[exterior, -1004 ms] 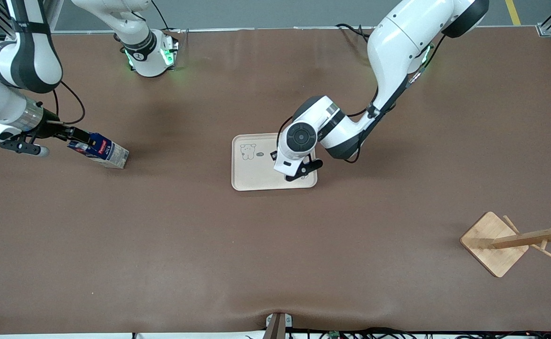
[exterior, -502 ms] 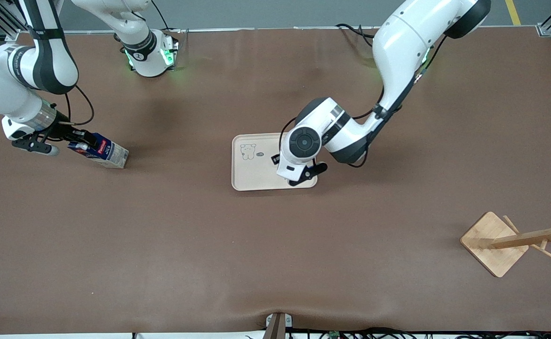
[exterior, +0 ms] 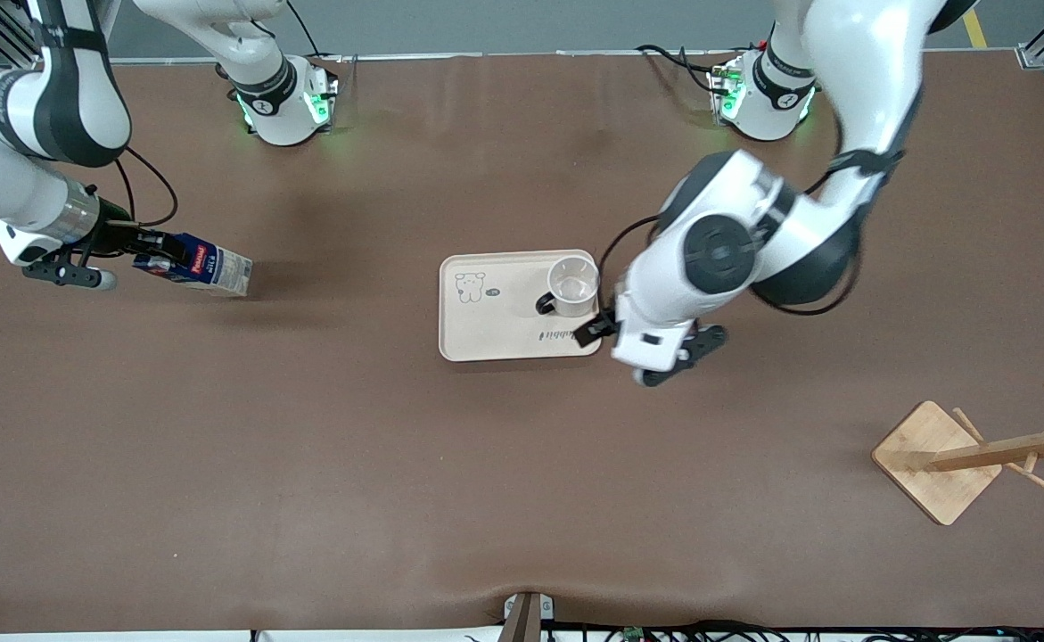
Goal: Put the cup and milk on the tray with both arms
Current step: 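Release the mug with the left gripper while the right gripper carries milk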
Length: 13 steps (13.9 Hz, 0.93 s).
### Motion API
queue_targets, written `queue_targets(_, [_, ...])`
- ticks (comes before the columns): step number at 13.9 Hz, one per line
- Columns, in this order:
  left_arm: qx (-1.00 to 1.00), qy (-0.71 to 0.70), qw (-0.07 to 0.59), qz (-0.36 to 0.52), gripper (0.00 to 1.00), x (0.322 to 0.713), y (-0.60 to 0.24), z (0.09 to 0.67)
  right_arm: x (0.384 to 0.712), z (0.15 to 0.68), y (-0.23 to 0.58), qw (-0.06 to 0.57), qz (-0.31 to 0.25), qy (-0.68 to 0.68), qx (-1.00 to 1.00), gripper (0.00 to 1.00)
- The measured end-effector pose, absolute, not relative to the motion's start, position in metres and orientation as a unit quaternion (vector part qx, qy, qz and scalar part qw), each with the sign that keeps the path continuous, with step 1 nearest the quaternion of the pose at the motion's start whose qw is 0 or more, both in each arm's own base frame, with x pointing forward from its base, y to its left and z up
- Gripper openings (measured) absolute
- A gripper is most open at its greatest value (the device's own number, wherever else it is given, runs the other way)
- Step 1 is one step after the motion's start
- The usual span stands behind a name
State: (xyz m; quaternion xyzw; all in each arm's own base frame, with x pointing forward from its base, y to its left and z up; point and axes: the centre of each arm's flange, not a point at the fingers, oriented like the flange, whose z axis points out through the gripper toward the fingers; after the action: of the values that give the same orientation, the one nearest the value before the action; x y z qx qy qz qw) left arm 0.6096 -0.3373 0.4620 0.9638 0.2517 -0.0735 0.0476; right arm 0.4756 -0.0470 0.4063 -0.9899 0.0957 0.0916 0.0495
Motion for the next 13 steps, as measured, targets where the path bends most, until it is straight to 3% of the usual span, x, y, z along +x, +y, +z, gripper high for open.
queue_targets(2, [0.971, 0.234, 0.029, -0.045, 1.0, 0.619, -0.28, 0.503, 0.487, 0.452, 0.002, 0.044, 0.114, 0.073, -0.99, 0.65])
queue_targets(5, [0.977, 0.215, 0.006, -0.006, 1.0, 0.63, -0.209, 0.543, 0.5, 0.508, 0.079, 0.053, 0.091, 0.055, -0.993, 0.65])
queue_targets(10, [0.983, 0.184, -0.016, 0.02, 1.0, 0.628, -0.138, 0.584, 0.511, 0.531, 0.234, 0.057, 0.073, 0.016, -0.996, 0.65])
queue_targets(13, [0.987, 0.157, -0.025, 0.025, 1.0, 0.623, -0.116, 0.6, 0.512, 0.51, 0.314, 0.076, 0.098, -0.001, -0.992, 0.65])
